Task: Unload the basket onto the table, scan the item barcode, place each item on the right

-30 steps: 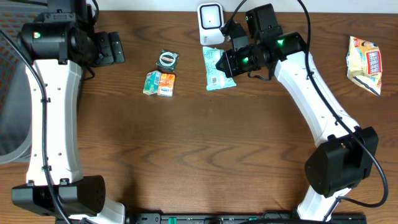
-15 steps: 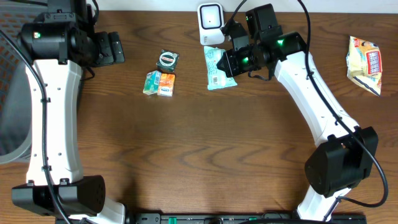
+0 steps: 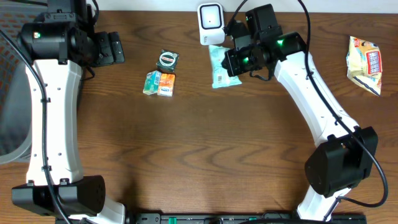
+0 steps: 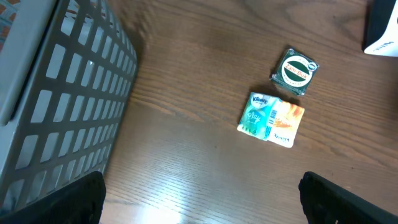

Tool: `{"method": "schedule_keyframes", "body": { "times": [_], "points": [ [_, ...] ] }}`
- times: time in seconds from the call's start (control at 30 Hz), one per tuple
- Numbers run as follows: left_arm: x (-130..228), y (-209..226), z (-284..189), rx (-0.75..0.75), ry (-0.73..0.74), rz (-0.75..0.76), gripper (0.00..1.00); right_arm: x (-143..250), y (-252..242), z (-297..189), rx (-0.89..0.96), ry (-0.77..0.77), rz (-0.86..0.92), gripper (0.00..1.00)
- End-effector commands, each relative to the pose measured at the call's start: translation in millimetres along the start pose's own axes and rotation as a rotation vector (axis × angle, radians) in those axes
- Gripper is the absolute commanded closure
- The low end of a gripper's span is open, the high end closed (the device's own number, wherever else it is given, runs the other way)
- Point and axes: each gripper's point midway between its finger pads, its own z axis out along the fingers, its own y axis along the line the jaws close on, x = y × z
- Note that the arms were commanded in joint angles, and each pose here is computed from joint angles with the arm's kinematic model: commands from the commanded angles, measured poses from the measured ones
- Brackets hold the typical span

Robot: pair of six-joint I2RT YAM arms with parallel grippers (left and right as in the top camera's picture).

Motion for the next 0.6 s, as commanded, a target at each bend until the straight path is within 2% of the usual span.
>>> {"method": "schedule_keyframes", "body": {
  "times": [0.0,0.27,0.47,0.57],
  "points": [
    [0.6,4.3,2.9,-0.019,0.006,-0.012,0.02,1.4,-36.8,-0.4,0.266,0.000,-0.009,0.99],
    [0.6,4.2,2.9,-0.019,0.006,-0.011,0.02,15.6,-103.3,-4.6,0.730,-0.015,-0.048,0.99],
    [0.6,4.3,2.9,-0.019,0.006,-0.012,0.02,34.7,-141.0,-2.2,0.965,0.009,-0.162,0.99],
    [0.6,4.3,2.9,-0.019,0.006,-0.012,0.02,41.9,-151.6,2.9,1.027,0.040,-0.247,0.99]
  ]
}}
